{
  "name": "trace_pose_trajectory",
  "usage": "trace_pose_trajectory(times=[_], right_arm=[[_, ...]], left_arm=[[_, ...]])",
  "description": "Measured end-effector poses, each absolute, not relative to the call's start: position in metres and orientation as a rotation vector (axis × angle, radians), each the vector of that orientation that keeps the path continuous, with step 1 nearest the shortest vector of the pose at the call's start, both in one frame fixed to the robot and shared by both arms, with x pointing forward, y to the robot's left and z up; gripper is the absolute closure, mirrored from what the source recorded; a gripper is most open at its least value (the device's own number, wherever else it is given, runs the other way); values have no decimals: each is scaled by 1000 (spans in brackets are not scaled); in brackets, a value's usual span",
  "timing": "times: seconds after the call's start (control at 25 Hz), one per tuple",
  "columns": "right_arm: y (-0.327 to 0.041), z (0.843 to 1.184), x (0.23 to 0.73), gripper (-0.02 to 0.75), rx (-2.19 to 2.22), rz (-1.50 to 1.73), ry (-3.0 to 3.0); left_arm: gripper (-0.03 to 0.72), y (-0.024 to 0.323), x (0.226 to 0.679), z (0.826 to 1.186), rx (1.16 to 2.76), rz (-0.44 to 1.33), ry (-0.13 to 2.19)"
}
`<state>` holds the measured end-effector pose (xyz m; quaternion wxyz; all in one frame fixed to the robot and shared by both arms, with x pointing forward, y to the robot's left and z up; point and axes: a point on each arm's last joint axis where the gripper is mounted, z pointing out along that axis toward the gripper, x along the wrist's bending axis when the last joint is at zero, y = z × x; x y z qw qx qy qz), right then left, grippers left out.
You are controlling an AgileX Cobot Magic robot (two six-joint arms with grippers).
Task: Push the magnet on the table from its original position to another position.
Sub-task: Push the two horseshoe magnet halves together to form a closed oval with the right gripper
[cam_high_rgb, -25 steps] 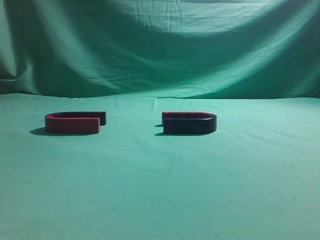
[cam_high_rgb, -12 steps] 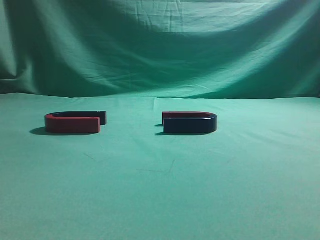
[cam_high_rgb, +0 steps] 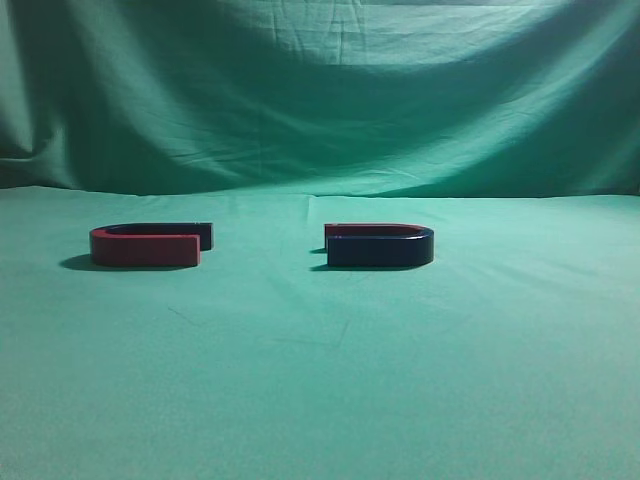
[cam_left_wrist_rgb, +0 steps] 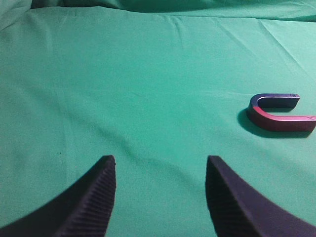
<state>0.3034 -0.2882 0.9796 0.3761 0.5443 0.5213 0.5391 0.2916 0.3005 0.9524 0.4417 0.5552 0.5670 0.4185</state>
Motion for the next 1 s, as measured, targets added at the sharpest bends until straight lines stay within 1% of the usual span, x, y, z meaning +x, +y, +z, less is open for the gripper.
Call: trace_pose_trajectory(times=[0.24,0.48,0.64,0.8,1.0], right_arm=[[-282,999,339,738,1629,1174,1551],[-271,1001,382,738,1950,903,1789],[-268,996,406,738,2030,761,1880],[-265,994,423,738,2061,690,1926],[-261,1011,451,738,1970,711,1968]], left_arm=[[316,300,292,952,1378,1039,1407],[316,300,292,952,1378,1039,1407],[316,300,292,952,1378,1039,1407],[316,300,292,952,1378,1039,1407],[316,300,292,952,1378,1039,1407]])
